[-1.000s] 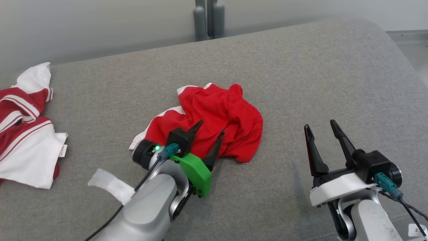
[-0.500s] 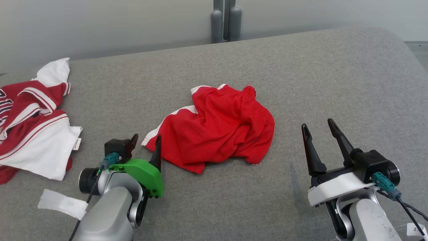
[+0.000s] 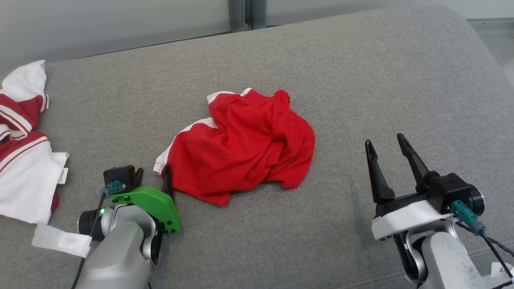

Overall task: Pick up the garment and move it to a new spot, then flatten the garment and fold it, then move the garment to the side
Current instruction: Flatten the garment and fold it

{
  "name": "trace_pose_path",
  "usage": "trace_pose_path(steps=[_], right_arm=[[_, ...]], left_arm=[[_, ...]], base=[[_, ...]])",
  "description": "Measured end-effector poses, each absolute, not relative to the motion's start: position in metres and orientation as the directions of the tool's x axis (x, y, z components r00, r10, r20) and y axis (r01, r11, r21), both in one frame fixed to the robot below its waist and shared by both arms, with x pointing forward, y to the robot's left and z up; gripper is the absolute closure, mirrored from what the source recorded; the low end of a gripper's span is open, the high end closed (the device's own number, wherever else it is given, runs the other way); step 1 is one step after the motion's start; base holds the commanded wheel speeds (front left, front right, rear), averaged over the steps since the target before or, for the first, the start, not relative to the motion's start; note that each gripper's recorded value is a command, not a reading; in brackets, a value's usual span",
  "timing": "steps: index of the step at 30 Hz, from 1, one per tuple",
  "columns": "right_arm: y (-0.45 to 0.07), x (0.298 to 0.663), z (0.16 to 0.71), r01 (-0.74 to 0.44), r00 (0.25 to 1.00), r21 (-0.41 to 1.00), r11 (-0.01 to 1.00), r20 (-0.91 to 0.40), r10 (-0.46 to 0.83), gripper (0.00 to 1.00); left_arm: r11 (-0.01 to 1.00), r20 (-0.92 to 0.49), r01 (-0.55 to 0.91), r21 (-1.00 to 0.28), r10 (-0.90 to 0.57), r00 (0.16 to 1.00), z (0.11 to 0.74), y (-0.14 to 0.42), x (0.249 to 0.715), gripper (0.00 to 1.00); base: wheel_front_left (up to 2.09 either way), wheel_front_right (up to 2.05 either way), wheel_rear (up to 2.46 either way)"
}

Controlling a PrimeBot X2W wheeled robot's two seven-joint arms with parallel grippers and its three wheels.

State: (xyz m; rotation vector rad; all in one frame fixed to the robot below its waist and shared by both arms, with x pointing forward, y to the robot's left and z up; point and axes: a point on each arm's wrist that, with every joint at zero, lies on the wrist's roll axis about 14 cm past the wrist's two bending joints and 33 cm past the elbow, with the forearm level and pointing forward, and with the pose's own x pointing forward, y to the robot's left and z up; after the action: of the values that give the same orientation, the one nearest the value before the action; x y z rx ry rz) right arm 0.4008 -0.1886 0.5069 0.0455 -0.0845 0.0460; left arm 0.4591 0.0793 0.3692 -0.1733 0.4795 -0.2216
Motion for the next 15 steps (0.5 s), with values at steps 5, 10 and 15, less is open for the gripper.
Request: trace_pose_path(steps=[5, 10, 15], right_arm=[[-0.19, 0.401, 0.506, -0.042, 0.996, 0.042, 0.998, 0.084, 0.039, 0.0], [-0.188, 0.403, 0.508, -0.051, 0.995, 0.044, 0.998, 0.089, 0.047, 0.0], [-0.181, 0.406, 0.51, -0.071, 0.993, 0.049, 0.996, 0.096, 0.066, 0.0]], left_arm=[[0.956, -0.453, 0.198, -0.217, -0.278, 0.847, 0.364, 0.074, 0.458, 0.88], [0.952, -0.443, 0.206, -0.226, -0.289, 0.849, 0.369, 0.072, 0.458, 1.0], [0.958, -0.407, 0.179, -0.224, -0.259, 0.876, 0.381, 0.086, 0.463, 1.0]], base=[[0.0, 0.0, 0.0], [0.0, 0.0, 0.0], [0.0, 0.0, 0.0]])
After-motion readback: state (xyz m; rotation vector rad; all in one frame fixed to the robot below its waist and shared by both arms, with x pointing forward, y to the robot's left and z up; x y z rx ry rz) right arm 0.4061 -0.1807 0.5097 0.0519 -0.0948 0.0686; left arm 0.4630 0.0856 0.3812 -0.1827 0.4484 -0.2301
